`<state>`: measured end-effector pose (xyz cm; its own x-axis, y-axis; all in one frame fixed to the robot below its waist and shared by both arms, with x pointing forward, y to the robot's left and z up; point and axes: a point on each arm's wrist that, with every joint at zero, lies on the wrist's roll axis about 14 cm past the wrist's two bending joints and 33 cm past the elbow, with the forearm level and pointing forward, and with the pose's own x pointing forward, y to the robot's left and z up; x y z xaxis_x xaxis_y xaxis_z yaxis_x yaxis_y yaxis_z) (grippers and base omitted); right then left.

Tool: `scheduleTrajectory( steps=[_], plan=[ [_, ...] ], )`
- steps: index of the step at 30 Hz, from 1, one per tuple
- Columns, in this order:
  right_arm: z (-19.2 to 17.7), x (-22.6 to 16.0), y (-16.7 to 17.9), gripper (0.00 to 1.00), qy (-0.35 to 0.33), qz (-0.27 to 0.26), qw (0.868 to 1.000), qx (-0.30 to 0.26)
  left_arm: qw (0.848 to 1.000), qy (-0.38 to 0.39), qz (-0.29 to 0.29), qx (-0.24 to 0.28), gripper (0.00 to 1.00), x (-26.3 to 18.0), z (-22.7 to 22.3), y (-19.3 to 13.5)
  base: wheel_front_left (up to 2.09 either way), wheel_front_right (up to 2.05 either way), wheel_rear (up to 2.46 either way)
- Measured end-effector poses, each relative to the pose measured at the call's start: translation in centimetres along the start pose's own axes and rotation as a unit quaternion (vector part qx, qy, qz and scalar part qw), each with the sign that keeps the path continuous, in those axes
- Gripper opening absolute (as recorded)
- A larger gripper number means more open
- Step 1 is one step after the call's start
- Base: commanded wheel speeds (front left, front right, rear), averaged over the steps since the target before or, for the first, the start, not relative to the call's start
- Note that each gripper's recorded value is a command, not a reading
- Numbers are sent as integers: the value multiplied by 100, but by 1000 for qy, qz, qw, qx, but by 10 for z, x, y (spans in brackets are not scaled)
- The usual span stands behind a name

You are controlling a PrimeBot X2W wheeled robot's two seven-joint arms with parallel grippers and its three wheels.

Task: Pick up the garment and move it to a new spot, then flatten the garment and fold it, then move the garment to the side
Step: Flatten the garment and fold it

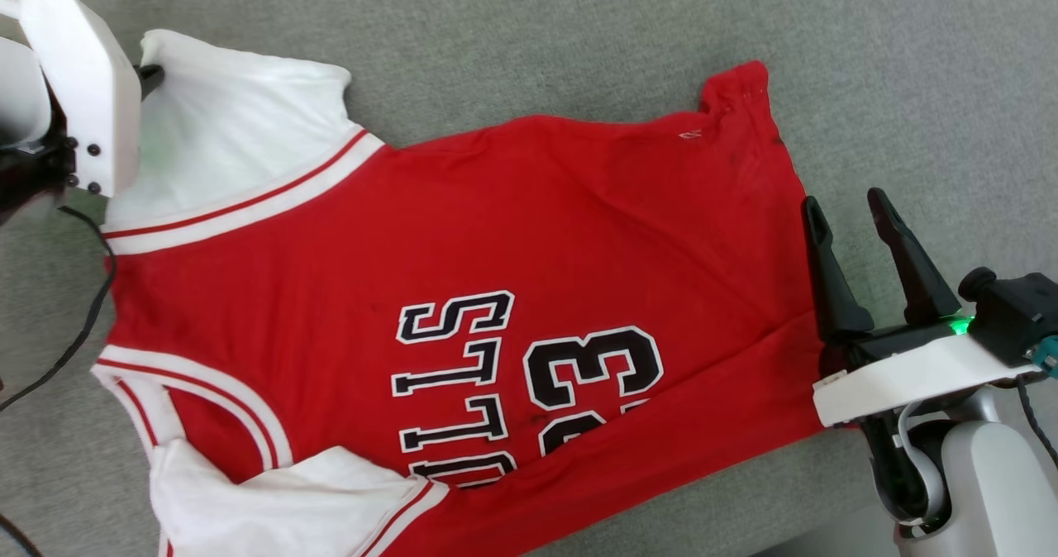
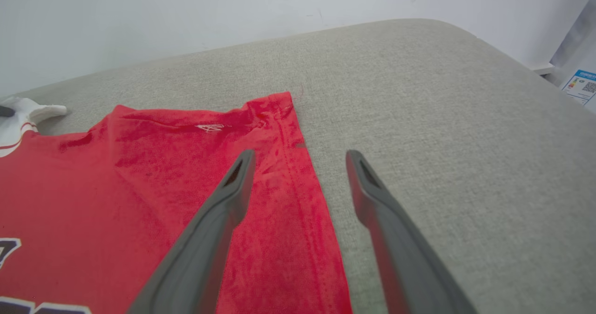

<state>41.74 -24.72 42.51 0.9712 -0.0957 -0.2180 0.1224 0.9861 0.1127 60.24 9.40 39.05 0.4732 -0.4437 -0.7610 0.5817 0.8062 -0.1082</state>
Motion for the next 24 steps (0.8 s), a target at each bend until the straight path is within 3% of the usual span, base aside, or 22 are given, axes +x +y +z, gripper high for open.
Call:
scheduleTrajectory(
  steps=[9, 14, 20, 24],
  plan=[
    [30, -4, 0, 100, -8, 25, 999, -35, 995, -102, -5, 25, 0, -46, 33, -22, 0, 0, 0],
    [33, -8, 5, 100, 55, 57, 994, -69, 986, -159, -21, 50, 0, -87, 42, -48, 0, 0, 0],
    [36, 3, 10, 100, 152, 97, 975, -132, 975, -207, -32, 78, 0, -134, 35, -70, 0, 0, 0],
    [34, 18, 11, 100, 218, 112, 947, -209, 966, -241, -37, 90, 0, -159, 31, -81, 0, 0, 0]
  ],
)
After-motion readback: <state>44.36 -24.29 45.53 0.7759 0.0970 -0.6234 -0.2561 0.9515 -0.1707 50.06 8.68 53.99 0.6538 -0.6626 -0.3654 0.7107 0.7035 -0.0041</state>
